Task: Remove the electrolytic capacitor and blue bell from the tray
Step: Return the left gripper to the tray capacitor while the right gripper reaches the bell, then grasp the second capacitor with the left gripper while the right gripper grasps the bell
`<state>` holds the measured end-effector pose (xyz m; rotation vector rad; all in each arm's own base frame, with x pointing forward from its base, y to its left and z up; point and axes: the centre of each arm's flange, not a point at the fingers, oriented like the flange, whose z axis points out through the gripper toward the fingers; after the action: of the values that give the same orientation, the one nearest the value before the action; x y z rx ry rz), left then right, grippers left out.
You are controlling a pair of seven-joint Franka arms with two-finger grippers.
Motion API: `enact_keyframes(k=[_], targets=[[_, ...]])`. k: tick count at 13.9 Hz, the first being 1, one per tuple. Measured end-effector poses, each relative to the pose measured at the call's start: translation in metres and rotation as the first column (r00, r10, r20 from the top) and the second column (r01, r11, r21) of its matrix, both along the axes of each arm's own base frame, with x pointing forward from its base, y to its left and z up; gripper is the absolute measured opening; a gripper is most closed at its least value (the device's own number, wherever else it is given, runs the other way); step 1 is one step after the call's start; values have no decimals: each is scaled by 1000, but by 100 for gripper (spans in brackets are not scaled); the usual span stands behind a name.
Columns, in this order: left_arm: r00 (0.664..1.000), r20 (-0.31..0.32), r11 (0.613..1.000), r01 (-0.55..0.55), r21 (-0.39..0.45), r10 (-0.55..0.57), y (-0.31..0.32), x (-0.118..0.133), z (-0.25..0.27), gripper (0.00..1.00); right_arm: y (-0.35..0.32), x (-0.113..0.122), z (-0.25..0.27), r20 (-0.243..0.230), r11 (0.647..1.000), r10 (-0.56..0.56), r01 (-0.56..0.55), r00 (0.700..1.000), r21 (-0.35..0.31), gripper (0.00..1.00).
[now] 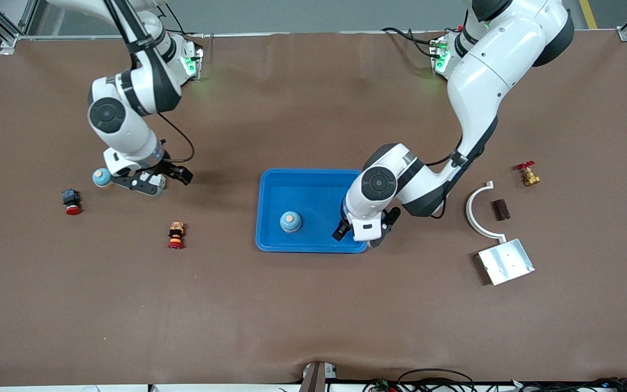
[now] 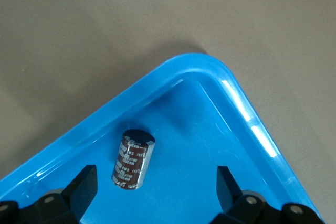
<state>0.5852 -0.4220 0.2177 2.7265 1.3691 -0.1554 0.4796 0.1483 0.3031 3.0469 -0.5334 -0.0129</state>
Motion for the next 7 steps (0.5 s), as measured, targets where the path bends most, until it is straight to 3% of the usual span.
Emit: enact_keyframes(k=[2, 7], targets=[[1000, -3, 1000, -2, -4, 2, 0, 0, -6, 100, 30, 2, 13, 22, 999, -51, 51, 998, 19, 100], [1000, 7, 1000, -11, -5, 11, 3, 3, -22, 100, 79, 1, 18, 14, 985, -159, 158, 987, 73, 100]])
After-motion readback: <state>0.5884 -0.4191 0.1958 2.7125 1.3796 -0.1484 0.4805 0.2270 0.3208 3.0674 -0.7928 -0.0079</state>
